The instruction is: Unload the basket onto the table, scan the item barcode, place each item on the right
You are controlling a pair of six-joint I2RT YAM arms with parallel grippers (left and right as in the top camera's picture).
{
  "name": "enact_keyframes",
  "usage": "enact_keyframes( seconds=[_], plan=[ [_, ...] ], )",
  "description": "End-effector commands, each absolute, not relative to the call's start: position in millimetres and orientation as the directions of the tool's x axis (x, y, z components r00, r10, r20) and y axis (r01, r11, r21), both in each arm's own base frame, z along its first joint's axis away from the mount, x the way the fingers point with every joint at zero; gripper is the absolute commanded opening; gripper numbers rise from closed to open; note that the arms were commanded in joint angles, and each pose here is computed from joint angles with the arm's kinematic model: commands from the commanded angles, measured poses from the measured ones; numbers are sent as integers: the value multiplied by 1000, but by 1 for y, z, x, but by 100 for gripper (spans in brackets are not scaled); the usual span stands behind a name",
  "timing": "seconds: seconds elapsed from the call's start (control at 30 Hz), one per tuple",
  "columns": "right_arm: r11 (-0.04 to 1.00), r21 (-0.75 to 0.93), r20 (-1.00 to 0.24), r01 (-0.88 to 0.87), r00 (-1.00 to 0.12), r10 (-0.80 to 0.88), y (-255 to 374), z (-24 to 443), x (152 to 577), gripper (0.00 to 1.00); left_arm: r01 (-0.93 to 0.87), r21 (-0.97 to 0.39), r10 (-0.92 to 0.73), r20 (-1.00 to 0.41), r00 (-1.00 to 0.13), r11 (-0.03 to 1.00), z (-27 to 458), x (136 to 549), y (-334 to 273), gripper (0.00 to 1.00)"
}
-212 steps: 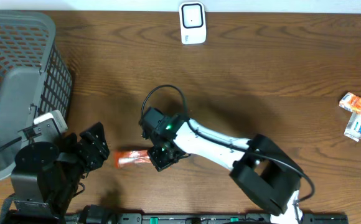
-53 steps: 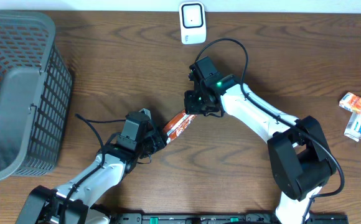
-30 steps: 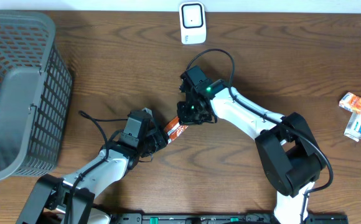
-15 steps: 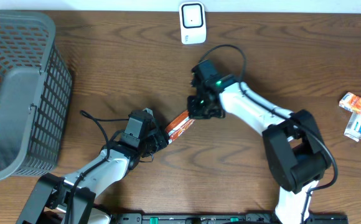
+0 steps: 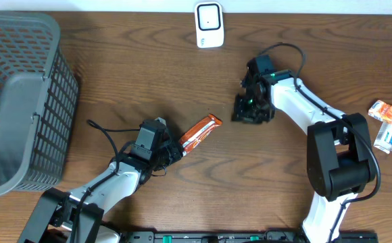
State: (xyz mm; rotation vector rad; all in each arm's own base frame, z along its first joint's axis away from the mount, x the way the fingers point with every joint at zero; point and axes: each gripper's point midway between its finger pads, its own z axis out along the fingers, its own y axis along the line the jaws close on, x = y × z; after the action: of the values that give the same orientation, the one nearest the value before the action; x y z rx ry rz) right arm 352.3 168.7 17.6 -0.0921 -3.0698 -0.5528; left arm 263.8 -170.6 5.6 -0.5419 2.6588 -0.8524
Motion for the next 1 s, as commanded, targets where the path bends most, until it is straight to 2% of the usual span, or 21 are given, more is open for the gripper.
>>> enact_keyframes(
  seconds=[0.0,0.07,0.2,0.3,0.57,0.87,0.93,0.97],
  plan=[
    [843,533,149,67,-989,-16,207,38,325,45,-323,-530,-456,-141,-879,784,-17,251,-156,7],
    [841,527,206,119,-979,10,213,40,315,52,-323,-530,-456,-141,-879,784,-17,251,-156,7],
    [845,484,284,227,-954,93,230,39,303,55,-322,-530,-456,-140,-879,784,-17,251,-156,7],
    [849,463,272,256,-952,139,243,36,305,59,-322,-532,-456,-141,-879,784,-17,252,-156,7],
    [895,367,164,252,-965,204,240,24,317,59,-222,-643,-386,-125,-914,733,1,251,-191,7],
    [879,373,180,296,-953,245,205,25,332,57,-73,-754,-348,-212,-913,652,48,254,-233,7],
    [881,370,191,294,-952,238,199,25,331,52,-34,-775,-355,-249,-901,631,66,257,-235,7],
    [883,365,194,294,-952,237,197,25,330,41,-4,-783,-358,-279,-891,622,77,259,-235,7]
  ],
)
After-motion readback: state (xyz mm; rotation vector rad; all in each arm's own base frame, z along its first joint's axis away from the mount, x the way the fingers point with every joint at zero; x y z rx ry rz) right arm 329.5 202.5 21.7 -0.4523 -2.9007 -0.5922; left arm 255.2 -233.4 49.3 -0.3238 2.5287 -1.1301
